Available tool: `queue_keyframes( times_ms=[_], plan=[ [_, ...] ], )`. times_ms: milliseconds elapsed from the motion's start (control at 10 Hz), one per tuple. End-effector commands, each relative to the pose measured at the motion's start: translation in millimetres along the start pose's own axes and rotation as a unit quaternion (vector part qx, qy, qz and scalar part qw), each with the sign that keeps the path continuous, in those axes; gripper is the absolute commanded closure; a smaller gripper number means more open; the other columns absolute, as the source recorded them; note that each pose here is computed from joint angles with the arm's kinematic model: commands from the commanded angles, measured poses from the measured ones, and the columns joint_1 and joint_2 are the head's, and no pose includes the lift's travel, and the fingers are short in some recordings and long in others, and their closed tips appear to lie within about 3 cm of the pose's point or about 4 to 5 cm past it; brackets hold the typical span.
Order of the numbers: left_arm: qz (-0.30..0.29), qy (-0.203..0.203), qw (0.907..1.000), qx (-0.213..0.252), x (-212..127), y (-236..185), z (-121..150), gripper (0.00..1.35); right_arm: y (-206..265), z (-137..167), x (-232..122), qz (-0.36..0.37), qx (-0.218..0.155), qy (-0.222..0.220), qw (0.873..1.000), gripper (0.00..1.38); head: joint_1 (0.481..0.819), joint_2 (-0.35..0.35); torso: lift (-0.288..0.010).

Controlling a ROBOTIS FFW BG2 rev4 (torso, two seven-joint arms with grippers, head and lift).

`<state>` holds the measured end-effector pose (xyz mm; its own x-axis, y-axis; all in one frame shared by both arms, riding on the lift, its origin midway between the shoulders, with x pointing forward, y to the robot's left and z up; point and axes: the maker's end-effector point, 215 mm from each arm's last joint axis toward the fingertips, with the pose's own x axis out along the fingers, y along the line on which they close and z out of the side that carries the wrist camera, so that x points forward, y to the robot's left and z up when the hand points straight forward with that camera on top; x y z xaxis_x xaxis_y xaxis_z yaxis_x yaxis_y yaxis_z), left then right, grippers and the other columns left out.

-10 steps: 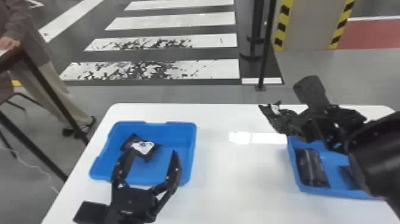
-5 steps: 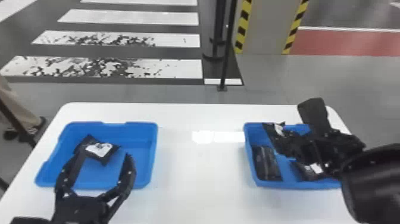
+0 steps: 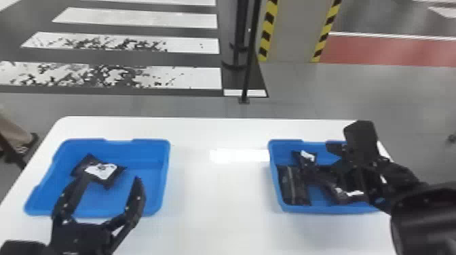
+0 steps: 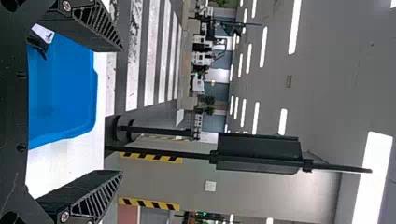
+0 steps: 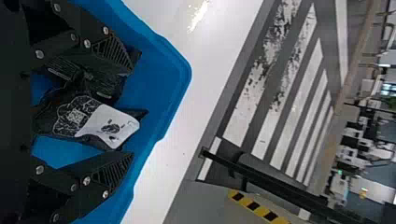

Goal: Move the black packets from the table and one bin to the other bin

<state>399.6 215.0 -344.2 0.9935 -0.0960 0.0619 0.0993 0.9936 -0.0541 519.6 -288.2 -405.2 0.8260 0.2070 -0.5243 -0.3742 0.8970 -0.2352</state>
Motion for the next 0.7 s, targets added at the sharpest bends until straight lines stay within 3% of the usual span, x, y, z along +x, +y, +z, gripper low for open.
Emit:
queue_keyframes(
  times_ms=[0, 200, 400, 600],
  plan=[
    [-0.011, 0.056, 0.9981, 0.022, 7, 1, -13, 0.11, 0, 24, -34, -0.004, 0.004, -0.079, 0.997, 0.02, 0.695, -0.088, -0.11],
    [-0.002, 0.106, 0.9942, 0.012, 13, 22, -35, 0.19, 17, 34, -66, 0.004, 0.008, -0.107, 0.994, 0.02, 0.695, -0.087, -0.11],
    [0.0, 0.156, 0.9863, -0.054, 24, 34, -58, 0.18, 33, 40, -78, 0.015, 0.003, -0.115, 0.993, 0.03, 0.695, -0.055, -0.11],
    [-0.014, 0.196, 0.9766, -0.087, 41, 28, -70, 0.18, 51, 57, -92, 0.031, -0.005, -0.135, 0.99, 0.03, 0.695, -0.021, -0.11]
  ],
)
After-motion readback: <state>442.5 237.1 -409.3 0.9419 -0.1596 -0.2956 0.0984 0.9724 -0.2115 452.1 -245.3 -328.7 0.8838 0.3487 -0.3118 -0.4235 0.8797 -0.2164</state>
